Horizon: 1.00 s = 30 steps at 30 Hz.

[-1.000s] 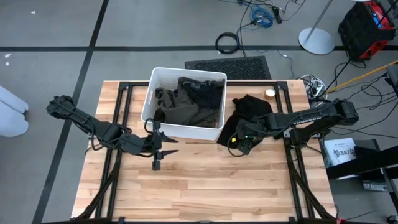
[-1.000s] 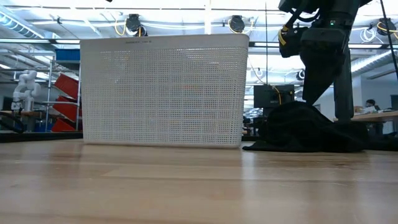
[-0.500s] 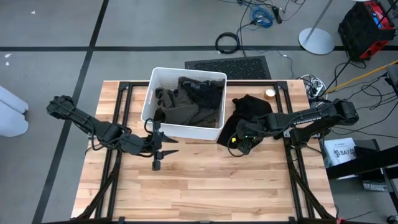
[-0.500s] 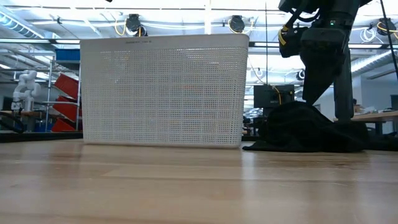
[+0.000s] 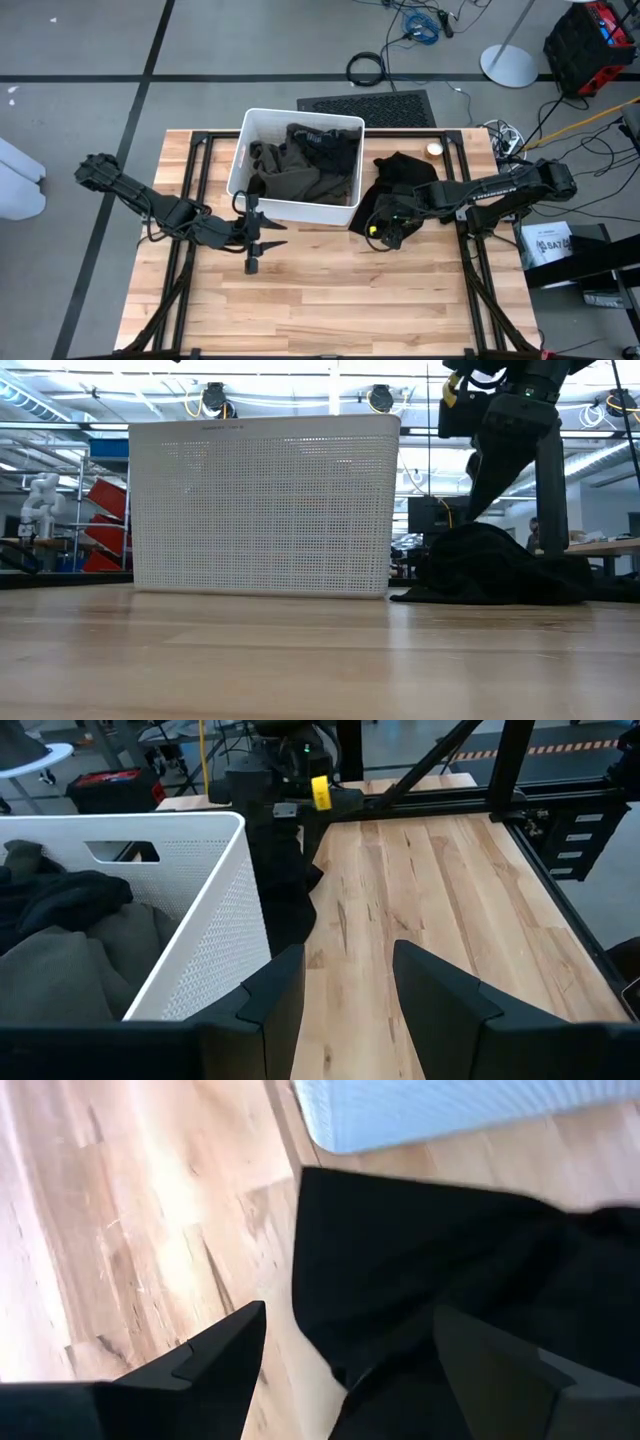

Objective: Sort clothes
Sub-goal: Put the black shirt into the white laundry bin

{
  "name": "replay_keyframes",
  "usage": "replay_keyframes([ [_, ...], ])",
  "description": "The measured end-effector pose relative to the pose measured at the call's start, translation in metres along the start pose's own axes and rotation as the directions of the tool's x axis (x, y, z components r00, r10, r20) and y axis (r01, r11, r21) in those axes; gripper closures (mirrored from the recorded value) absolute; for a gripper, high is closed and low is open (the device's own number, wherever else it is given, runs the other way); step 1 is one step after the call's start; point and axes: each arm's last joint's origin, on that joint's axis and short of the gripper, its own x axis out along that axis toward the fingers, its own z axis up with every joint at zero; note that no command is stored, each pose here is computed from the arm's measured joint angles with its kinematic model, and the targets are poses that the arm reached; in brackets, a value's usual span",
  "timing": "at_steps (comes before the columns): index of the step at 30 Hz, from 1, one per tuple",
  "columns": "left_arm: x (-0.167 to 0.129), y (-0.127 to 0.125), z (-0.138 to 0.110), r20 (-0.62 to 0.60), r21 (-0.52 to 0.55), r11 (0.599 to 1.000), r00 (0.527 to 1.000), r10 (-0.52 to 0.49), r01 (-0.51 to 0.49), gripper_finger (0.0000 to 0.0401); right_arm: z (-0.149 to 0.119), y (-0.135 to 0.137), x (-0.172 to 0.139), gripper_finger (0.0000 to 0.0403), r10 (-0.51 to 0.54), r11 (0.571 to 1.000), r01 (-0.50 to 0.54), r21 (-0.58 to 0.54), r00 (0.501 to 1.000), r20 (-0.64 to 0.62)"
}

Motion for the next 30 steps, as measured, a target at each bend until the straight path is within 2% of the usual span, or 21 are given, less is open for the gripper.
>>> replay_keyframes([
  [2,0.0,0.0,0.0,0.0,0.014,1.0,1.0,0.0,0.0,0.0238,0.002,0.0,0.0,0.0126,0.009,1.0,-0.009,-0.024,1.0,0.021],
  [6,0.0,0.0,0.0,0.0,0.023,1.0,1.0,0.0,0.0,0.0238,0.009,0.004,0.0,0.0126,0.049,0.996,-0.055,0.069,0.995,0.087],
  [8,0.0,0.0,0.0,-0.001,0.024,1.0,1.0,0.0,0.0,0.0238,0.01,0.004,-0.001,0.0126,0.067,0.994,-0.075,0.081,0.994,0.089],
  [13,0.0,0.0,0.0,-0.003,0.025,1.0,1.0,0.0,0.0,0.0238,0.006,0.001,-0.001,0.0126,0.043,0.999,-0.043,-0.01,0.998,0.052],
  [19,0.0,0.0,-0.001,-0.01,0.029,1.0,1.0,0.002,-0.001,0.0238,0.018,-0.003,-0.014,0.0126,0.019,0.999,-0.016,-0.035,0.997,0.077],
  [22,0.0,0.001,-0.001,-0.013,0.03,1.0,1.0,0.004,-0.004,0.0238,0.021,-0.007,-0.026,0.0126,-0.105,0.991,0.109,-0.08,0.993,0.057],
  [25,0.001,0.002,-0.002,-0.018,0.029,0.999,1.0,0.014,-0.014,0.0237,0.025,-0.018,-0.039,0.0126,-0.249,0.963,0.252,-0.1,0.968,0.038],
  [30,0.002,0.004,-0.002,-0.022,0.027,0.999,0.999,0.027,-0.027,0.0238,0.024,-0.043,-0.034,0.0126,-0.313,0.948,0.311,-0.061,0.949,-0.028],
])
